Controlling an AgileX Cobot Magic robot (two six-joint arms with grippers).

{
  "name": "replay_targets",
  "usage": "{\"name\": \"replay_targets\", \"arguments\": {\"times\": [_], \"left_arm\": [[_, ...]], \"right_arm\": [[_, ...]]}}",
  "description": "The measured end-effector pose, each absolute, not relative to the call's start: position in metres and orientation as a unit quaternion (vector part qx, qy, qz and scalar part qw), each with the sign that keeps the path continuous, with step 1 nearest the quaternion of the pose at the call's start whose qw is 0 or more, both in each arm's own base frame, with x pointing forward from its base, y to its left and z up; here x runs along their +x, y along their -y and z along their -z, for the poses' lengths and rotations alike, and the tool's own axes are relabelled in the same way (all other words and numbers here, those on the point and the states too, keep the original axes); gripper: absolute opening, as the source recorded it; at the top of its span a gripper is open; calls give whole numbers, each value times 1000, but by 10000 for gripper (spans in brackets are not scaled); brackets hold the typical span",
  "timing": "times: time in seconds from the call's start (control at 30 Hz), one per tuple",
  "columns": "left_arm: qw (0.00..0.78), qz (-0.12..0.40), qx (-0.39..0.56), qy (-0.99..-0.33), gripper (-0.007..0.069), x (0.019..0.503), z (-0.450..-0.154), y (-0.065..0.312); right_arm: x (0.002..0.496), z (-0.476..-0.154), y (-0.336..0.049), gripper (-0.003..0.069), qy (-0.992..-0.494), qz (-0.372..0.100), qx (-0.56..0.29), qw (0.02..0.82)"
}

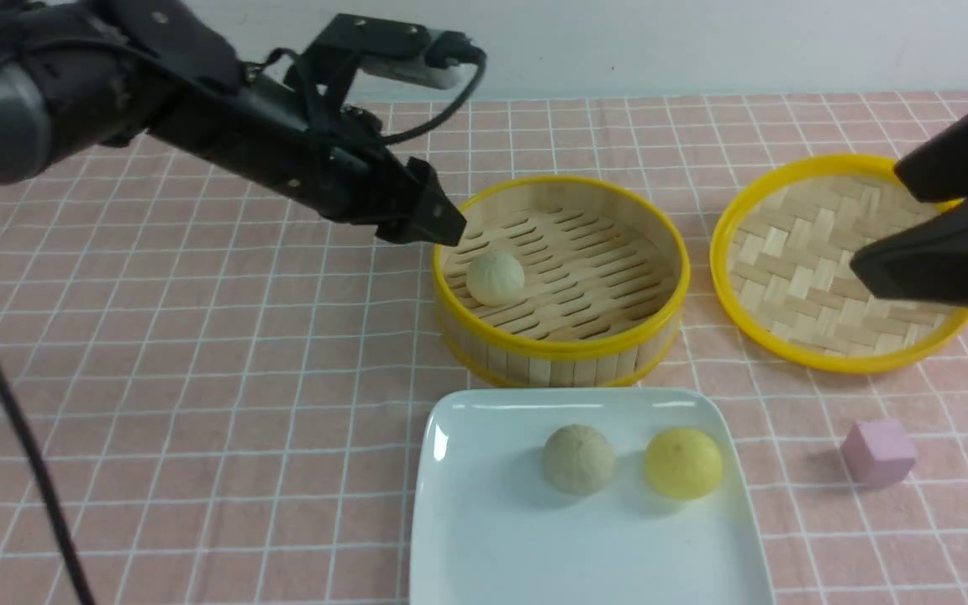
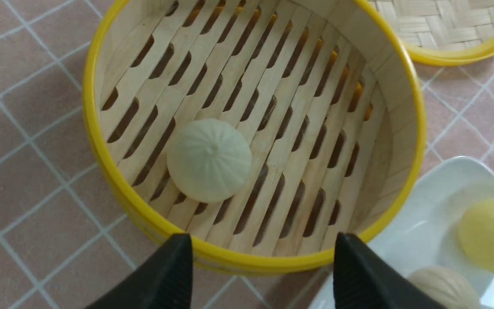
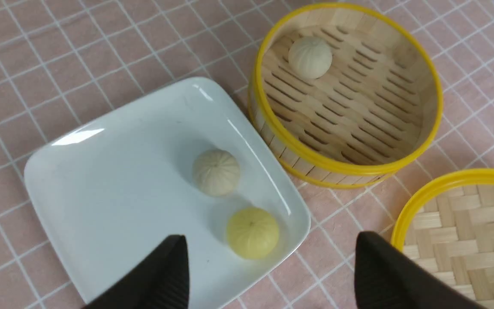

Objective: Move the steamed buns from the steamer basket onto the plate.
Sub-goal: Use the left arm to grab the steamed stuffed bun that is closest to it

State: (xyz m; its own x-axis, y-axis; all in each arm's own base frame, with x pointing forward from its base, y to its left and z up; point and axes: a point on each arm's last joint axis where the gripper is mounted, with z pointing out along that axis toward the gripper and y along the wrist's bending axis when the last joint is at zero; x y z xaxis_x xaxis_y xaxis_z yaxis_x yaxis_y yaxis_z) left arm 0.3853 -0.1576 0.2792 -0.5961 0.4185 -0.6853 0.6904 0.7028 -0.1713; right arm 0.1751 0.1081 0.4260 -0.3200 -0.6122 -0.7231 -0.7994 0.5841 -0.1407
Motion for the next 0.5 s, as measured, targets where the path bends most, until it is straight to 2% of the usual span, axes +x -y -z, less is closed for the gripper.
{"name": "replay_targets", "arguments": {"times": [0.2,0.5], "left_arm": [[300,196,348,-866,453,412,-255,189],[281,185,343,-877,453,438,-221,197]], "right_arm": [[172,-423,-107,507,-809,-124,-447,362],[170,-421,-107,507,-812,-125,-452,347]]}}
